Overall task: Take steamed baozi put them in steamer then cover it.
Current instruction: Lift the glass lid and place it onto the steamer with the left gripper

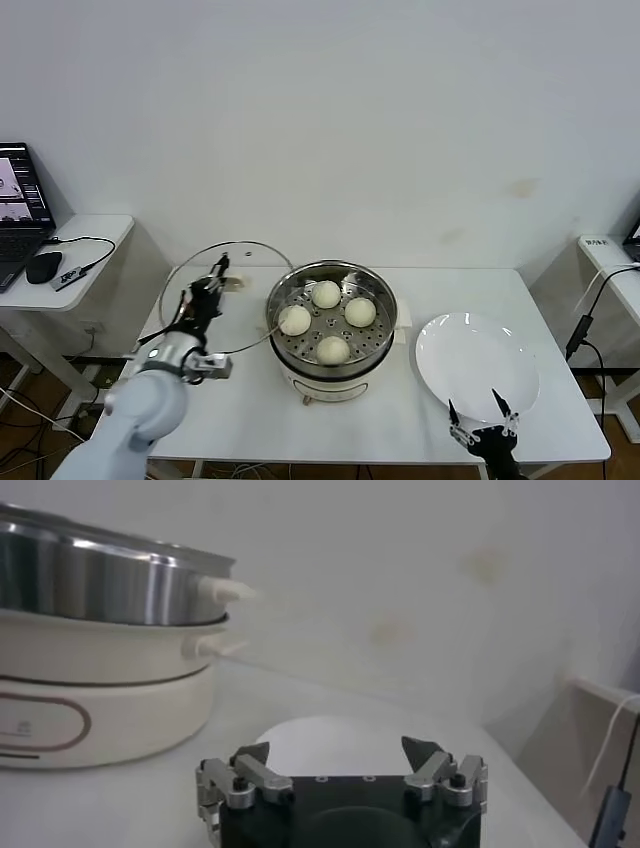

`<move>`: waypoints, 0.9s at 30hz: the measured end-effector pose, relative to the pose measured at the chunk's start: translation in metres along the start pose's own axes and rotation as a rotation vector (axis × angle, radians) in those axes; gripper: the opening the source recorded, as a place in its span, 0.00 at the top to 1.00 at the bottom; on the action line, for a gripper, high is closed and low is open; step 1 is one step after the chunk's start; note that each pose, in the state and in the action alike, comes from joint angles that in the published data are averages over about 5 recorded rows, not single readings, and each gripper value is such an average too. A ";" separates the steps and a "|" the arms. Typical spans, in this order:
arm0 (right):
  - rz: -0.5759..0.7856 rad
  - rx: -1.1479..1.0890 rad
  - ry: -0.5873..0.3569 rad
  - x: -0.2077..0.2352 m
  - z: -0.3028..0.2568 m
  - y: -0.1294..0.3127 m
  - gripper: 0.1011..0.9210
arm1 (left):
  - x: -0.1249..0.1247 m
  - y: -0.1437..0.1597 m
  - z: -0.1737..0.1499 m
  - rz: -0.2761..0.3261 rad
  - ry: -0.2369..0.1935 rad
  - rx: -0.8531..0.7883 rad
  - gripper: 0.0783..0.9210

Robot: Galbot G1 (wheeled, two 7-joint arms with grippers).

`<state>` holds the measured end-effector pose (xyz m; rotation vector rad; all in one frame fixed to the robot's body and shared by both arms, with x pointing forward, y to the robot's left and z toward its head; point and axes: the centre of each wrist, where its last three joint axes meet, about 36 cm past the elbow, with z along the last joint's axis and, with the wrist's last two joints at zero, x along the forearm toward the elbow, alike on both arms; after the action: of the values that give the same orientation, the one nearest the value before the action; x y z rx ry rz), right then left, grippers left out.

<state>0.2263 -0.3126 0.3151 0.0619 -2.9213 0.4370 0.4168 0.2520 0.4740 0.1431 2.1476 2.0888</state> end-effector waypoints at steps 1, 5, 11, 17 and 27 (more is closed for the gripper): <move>-0.001 0.007 0.003 -0.001 0.001 0.002 0.12 | -0.004 0.001 -0.007 0.001 -0.002 -0.003 0.93; -0.005 0.030 0.015 -0.003 0.003 0.010 0.12 | -0.017 0.002 -0.035 0.008 -0.013 -0.017 0.93; -0.011 0.057 0.031 -0.004 0.007 0.018 0.12 | -0.028 -0.005 -0.078 0.036 -0.020 -0.023 0.93; -0.024 0.077 0.046 -0.004 0.010 0.025 0.12 | -0.038 -0.008 -0.116 0.047 -0.003 -0.002 0.93; -0.040 0.091 0.056 -0.007 0.014 0.033 0.12 | -0.047 -0.010 -0.167 0.063 0.015 0.043 0.93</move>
<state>0.2286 -0.2849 0.2908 0.1180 -2.8388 0.5554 0.4357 0.0792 0.4700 0.2027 2.2254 2.0838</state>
